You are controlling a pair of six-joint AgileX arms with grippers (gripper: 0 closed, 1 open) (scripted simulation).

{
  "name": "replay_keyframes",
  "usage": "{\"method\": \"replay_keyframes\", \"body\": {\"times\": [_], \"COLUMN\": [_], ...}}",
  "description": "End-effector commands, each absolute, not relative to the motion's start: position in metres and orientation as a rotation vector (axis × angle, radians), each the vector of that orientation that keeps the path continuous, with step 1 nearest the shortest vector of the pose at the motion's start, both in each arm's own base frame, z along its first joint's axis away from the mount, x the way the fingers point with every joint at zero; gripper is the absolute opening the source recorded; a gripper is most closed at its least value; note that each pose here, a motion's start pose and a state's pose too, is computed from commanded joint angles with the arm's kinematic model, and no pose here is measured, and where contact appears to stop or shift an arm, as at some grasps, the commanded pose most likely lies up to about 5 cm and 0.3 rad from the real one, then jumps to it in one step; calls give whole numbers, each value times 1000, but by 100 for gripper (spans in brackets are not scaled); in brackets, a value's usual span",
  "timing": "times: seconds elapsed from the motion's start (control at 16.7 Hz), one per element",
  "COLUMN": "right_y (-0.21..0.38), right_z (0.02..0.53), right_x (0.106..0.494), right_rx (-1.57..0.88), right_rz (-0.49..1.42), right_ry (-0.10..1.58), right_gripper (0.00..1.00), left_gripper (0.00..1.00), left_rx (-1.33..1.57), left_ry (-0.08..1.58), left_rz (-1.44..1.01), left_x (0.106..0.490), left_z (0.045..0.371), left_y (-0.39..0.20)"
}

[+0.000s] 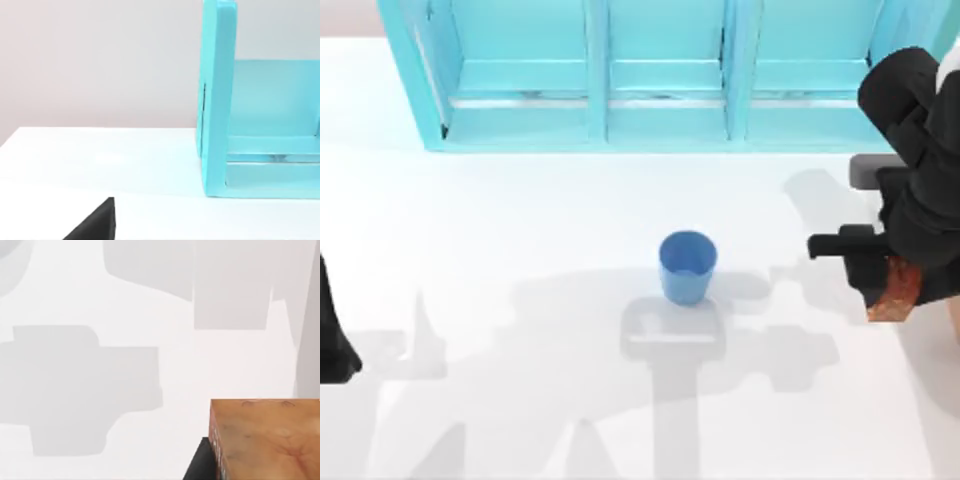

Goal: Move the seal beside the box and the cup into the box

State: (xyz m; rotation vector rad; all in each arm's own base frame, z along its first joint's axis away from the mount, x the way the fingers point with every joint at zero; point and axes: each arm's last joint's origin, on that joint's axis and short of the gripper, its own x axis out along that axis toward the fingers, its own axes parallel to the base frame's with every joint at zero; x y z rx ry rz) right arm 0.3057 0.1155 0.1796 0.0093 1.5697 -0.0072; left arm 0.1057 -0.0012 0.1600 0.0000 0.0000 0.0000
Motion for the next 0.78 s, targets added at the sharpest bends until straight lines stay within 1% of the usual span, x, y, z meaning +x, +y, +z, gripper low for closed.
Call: {"method": "replay_keyframes", "body": {"times": [0.06, 0.78], "right_y": [115, 115], "right_z": [180, 180], "right_x": [306, 306], "right_rx": [9, 9], "right_rz": [-7, -7], "right_ry": [1570, 1570], "right_gripper": [0, 90], "left_gripper": [100, 100], "left_rx": [0, 0], "left_ry": [0, 0], "left_rz": [0, 0], "left_x": [106, 106], "left_z": [160, 160], "left_y": [-1, -1]}}
